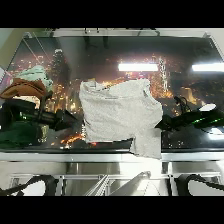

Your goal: Fold the shirts.

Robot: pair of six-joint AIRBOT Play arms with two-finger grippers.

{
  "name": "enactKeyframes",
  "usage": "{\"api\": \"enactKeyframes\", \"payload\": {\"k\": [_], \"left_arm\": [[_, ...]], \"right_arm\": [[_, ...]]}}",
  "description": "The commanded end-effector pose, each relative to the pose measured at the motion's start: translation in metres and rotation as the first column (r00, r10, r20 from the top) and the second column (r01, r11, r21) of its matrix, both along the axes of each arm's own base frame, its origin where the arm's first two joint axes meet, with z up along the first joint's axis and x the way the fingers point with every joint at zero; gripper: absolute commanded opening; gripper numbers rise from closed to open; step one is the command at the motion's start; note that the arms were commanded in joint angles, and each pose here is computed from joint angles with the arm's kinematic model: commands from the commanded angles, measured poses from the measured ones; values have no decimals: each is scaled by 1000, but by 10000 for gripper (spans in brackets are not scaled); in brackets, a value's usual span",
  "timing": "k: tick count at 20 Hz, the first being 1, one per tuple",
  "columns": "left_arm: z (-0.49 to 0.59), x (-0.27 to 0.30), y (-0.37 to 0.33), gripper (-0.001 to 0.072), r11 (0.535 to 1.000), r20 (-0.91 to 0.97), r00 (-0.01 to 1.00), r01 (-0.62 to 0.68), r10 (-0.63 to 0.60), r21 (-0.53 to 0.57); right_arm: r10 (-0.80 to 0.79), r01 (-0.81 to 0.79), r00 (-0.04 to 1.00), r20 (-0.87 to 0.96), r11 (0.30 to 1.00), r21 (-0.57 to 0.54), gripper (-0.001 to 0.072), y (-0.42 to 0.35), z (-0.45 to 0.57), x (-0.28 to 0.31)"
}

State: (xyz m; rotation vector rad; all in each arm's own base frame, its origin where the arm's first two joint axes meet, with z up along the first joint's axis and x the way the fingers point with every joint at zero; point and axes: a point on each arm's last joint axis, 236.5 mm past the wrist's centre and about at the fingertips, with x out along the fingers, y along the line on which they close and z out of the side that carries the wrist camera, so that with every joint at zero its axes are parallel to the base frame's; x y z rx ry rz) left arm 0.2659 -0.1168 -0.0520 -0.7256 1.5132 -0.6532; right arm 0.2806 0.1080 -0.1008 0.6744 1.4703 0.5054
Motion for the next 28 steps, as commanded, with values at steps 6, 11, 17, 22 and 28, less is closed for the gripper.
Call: {"api": "enactKeyframes", "payload": {"k": [6,11,17,22,28], "left_arm": [[-54,-53,-41,697,999,-107,993,-48,48,8],[-74,-74,-104,342,984,-139,974,179,-178,-5],[32,-56,-133,12,900,26,918,394,-397,-189],[251,-31,-90,16,916,601,754,391,-265,-88],[467,-73,-19,18,956,970,107,-173,-220,236]], "right_arm": [[-6,-8,995,97,990,140,14,33,28,18],[-21,2,994,103,984,178,14,39,37,21],[12,-144,929,370,932,332,13,41,172,21],[-256,-237,315,914,911,337,15,16,441,-10],[20,260,-432,901,960,103,14,6,598,-102]]}}
